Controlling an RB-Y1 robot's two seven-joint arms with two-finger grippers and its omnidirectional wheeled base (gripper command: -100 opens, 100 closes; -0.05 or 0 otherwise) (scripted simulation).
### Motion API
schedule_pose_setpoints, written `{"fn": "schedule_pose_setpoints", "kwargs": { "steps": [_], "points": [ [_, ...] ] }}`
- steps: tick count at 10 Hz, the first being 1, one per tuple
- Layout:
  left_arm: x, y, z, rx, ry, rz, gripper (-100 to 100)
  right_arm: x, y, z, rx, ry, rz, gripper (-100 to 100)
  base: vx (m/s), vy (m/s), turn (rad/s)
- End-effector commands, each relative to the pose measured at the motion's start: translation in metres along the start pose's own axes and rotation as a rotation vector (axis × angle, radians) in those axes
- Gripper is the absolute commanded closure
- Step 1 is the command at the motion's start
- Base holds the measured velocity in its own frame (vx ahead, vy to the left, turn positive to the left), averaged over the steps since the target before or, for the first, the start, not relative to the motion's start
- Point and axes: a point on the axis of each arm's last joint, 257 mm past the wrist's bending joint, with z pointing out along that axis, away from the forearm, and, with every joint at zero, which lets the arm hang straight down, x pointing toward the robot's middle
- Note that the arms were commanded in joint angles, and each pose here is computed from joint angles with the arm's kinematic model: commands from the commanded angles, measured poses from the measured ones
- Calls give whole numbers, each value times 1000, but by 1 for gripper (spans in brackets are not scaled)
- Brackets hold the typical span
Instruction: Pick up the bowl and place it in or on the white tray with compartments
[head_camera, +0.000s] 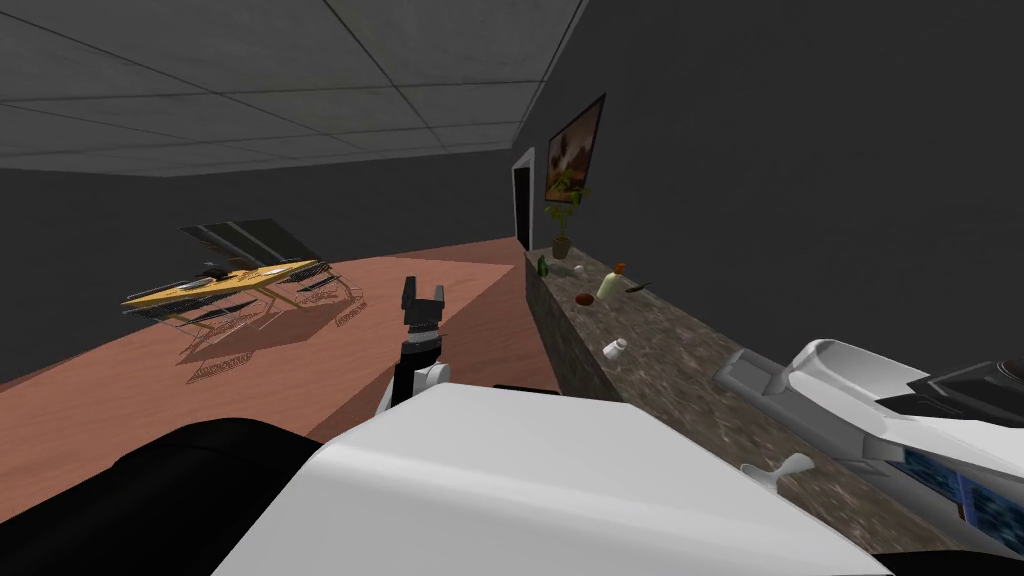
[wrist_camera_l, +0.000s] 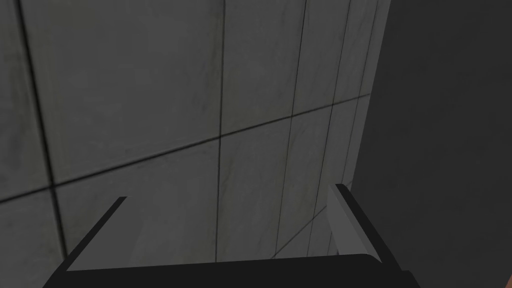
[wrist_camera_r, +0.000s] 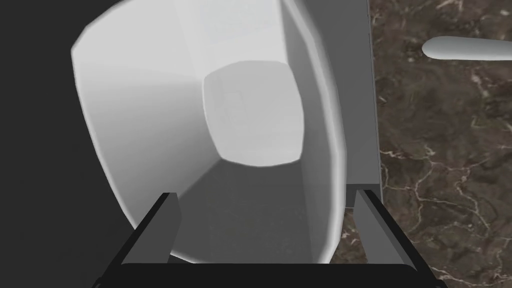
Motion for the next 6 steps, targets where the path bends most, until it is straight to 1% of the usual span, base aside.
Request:
{"fn": "schedule_pose_setpoints", "kwargs": {
  "steps": [1, 6],
  "points": [
    [0, 0, 0, 0, 0, 0, 0, 0, 0, 0, 0, 0, 0, 0, -9, -4, -8],
    [0, 0, 0, 0, 0, 0, 0, 0, 0, 0, 0, 0, 0, 0, 0, 0, 0]
  ]
}}
